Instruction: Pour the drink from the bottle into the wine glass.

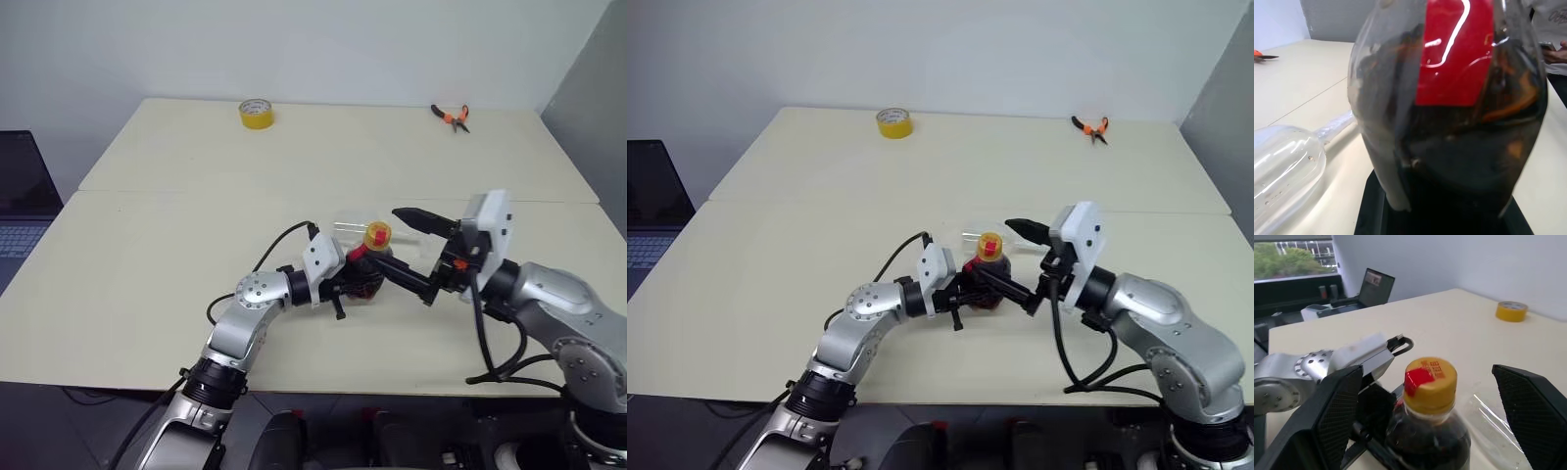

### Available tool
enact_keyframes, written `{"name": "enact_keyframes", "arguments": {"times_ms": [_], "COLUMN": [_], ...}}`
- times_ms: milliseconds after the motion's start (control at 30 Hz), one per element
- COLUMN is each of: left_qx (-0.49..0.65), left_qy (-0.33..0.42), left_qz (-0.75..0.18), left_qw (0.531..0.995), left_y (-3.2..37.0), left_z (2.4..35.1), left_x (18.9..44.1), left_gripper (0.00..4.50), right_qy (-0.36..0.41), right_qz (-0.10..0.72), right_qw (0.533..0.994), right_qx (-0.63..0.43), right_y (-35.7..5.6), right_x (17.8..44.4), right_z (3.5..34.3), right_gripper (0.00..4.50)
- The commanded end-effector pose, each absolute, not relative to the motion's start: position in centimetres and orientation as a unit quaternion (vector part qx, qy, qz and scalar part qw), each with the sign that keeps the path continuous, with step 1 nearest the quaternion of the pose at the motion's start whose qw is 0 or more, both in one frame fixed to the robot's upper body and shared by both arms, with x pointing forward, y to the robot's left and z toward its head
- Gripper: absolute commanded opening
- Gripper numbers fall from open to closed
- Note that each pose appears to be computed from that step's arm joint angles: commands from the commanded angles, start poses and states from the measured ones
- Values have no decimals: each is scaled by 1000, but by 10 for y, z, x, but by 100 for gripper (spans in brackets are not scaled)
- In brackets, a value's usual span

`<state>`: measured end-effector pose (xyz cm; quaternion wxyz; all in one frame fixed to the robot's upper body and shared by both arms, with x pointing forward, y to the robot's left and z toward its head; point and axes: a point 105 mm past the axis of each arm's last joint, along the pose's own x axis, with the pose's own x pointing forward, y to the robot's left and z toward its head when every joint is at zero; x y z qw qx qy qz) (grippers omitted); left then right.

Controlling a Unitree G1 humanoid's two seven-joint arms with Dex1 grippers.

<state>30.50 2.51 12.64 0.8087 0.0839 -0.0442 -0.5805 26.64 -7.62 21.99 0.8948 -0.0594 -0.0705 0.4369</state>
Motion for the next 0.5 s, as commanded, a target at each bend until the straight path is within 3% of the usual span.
{"name": "enact_keyframes", "arguments": {"times_ms": [33, 500], "left_qx": [89, 90], "left_qy": [-79, -77], "left_qz": [-591, -590], "left_qw": [798, 798], "left_y": [19, 21], "left_z": [143, 141], "left_x": [303, 303], "left_gripper": [64, 64], "right_qy": [-109, -97], "right_qz": [392, 346], "right_qw": [910, 932], "right_qx": [-84, -46], "right_y": [-70, -93], "right_x": [273, 281], "right_z": [229, 225], "right_gripper": [450, 450]}}
